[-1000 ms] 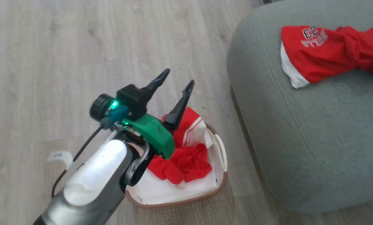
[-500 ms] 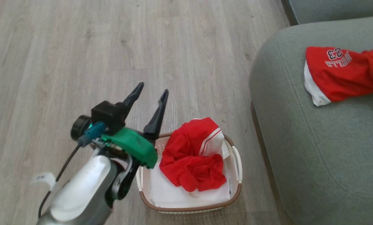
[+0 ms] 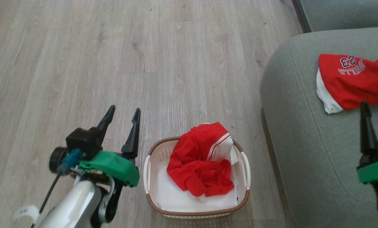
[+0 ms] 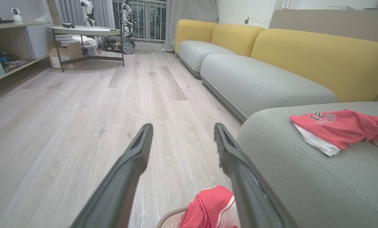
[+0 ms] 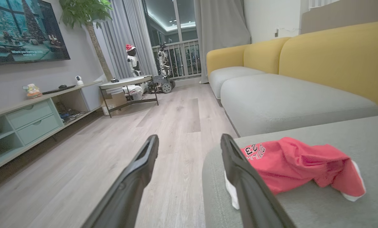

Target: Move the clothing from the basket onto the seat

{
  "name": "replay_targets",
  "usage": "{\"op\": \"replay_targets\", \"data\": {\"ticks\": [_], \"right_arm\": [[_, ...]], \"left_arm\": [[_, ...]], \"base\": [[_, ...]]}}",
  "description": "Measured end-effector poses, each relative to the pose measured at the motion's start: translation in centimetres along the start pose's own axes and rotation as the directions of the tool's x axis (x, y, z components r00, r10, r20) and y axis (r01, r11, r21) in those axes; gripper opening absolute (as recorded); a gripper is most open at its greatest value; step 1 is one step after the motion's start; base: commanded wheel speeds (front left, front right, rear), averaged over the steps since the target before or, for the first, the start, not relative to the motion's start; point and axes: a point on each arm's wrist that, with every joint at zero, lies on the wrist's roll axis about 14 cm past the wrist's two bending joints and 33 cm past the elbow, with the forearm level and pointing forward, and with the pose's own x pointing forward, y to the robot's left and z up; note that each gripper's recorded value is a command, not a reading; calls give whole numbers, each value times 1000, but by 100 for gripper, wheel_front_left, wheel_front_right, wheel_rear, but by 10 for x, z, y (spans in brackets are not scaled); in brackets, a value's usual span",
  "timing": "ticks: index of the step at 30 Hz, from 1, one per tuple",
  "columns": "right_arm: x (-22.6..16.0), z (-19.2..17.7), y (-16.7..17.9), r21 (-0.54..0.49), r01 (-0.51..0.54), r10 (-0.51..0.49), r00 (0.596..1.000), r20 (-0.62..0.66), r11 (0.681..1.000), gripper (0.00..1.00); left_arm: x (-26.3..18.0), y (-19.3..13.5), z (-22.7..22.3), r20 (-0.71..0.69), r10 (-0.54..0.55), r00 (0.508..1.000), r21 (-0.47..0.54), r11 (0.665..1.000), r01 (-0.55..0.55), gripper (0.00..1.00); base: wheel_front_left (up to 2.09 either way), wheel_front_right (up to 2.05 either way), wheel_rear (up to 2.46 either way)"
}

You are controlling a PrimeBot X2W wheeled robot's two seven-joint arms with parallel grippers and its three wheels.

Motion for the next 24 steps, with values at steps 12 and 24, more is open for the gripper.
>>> {"op": "replay_targets", "data": {"ticks": [12, 24], "right_arm": [[-20, -35, 16, 94, 10, -6, 999, -44, 996, 100], [-21, -46, 26, 100, 0, 6, 998, -60, 995, 100]], "left_arm": [[-21, 20, -14, 4, 102, 995, -12, 995, -102, 100], [-26, 26, -26, -20, 111, 994, -4, 994, -111, 100]], "base": [[0, 0, 0], [0, 0, 0]]}}
